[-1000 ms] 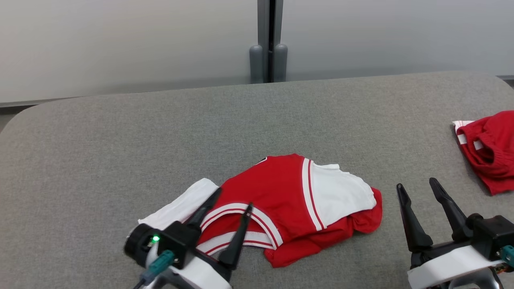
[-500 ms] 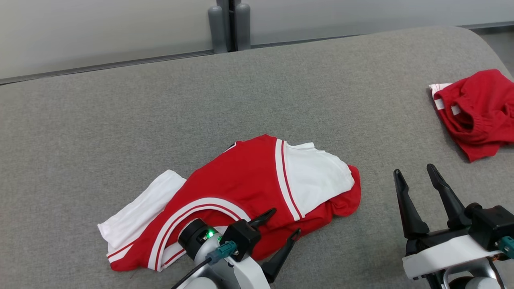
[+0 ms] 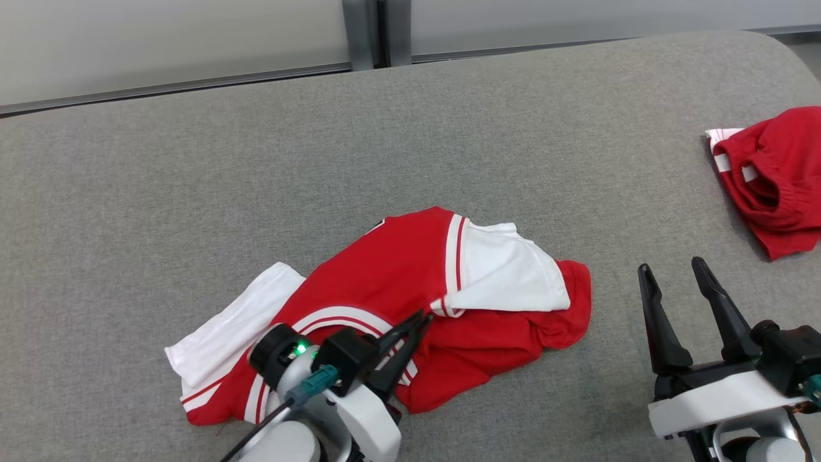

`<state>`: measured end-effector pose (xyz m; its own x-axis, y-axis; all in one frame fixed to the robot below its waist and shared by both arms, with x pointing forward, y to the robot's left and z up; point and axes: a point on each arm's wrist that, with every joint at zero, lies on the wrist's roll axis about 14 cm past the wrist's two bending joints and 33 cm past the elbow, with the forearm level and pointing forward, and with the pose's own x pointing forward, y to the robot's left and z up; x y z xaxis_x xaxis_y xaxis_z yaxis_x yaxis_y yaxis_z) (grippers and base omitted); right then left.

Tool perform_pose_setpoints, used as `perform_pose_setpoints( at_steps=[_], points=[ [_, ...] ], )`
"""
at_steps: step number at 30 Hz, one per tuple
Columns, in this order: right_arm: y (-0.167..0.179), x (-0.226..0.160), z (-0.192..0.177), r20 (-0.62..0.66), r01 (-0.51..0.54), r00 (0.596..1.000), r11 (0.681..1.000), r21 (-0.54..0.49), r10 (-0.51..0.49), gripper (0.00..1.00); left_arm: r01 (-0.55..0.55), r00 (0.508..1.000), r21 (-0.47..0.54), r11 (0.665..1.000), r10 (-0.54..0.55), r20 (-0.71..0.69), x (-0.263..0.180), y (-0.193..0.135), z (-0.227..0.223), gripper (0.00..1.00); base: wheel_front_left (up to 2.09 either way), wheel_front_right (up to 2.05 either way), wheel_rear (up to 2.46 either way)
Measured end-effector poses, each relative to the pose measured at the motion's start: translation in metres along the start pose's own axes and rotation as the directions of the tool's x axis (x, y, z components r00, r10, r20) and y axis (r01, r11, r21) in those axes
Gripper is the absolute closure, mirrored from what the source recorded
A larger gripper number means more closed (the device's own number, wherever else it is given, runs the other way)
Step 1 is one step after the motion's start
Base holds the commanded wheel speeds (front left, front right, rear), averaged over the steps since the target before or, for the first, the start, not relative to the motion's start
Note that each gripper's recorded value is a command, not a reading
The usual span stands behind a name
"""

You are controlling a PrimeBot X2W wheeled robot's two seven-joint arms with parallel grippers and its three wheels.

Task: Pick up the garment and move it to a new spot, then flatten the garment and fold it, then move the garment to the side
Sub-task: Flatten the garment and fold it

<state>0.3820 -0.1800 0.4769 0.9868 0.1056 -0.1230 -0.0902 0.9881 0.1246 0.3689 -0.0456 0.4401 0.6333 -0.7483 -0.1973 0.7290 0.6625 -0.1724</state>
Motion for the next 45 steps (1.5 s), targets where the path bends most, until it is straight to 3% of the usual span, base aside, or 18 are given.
perform_pose_setpoints(
  at_steps=[7, 15, 20, 21, 22, 23, 28, 38, 41, 45],
  points=[
    [0.006, 0.007, 0.005, 0.015, -0.021, 1.000, 1.000, -0.001, 0.021, 0.00, -0.255, 0.963, -0.038, 0.966, 0.257, 0.086, -0.038, 0.063, 0.022, 1.00, 0.00, 0.00, 0.00],
    [0.009, 0.014, 0.006, 0.017, -0.035, 0.999, 0.999, -0.007, 0.035, 0.00, -0.505, 0.853, -0.073, 0.860, 0.510, 0.113, -0.096, 0.128, 0.027, 1.00, 0.00, 0.00, 0.00],
    [-0.001, 0.014, 0.007, 0.017, -0.008, 1.000, 1.000, -0.011, 0.008, 0.00, -0.588, 0.802, -0.074, 0.806, 0.592, 0.082, -0.123, 0.149, 0.019, 1.00, 0.00, 0.00, 0.00],
    [-0.003, 0.014, 0.007, 0.016, -0.003, 1.000, 1.000, -0.012, 0.003, 0.00, -0.597, 0.795, -0.081, 0.799, 0.602, 0.076, -0.127, 0.152, 0.017, 0.91, 0.00, 0.00, 0.00],
    [-0.004, 0.015, 0.007, 0.016, 0.000, 1.000, 1.000, -0.012, 0.000, 0.00, -0.605, 0.789, -0.088, 0.792, 0.610, 0.066, -0.129, 0.155, 0.015, 0.53, 0.00, 0.00, 0.00],
    [-0.004, 0.015, 0.007, 0.016, 0.001, 1.000, 1.000, -0.012, -0.001, 0.00, -0.612, 0.785, -0.090, 0.786, 0.617, 0.057, -0.130, 0.157, 0.013, 0.00, 0.00, 0.00, 0.00],
    [-0.006, 0.014, 0.012, 0.031, 0.008, 1.000, 1.000, -0.017, -0.007, 0.00, -0.641, 0.752, -0.148, 0.753, 0.655, 0.074, -0.132, 0.164, 0.012, 0.00, 0.00, 0.00, 0.00],
    [-0.010, 0.002, 0.033, 0.087, 0.030, 0.996, 0.998, -0.054, -0.025, 0.00, -0.710, 0.623, -0.256, 0.656, 0.755, 0.205, -0.158, 0.181, 0.037, 0.00, 0.00, 0.00, 0.00],
    [-0.008, -0.003, 0.034, 0.086, 0.025, 0.996, 0.998, -0.061, -0.020, 0.00, -0.707, 0.605, -0.261, 0.657, 0.753, 0.259, -0.162, 0.178, 0.053, 0.00, 0.00, 0.00, 0.00],
    [-0.001, -0.014, 0.033, 0.076, 0.009, 0.997, 0.998, -0.064, -0.004, 0.00, -0.703, 0.617, -0.226, 0.674, 0.736, 0.277, -0.168, 0.164, 0.055, 0.00, 0.00, 0.00, 0.00]
  ],
)
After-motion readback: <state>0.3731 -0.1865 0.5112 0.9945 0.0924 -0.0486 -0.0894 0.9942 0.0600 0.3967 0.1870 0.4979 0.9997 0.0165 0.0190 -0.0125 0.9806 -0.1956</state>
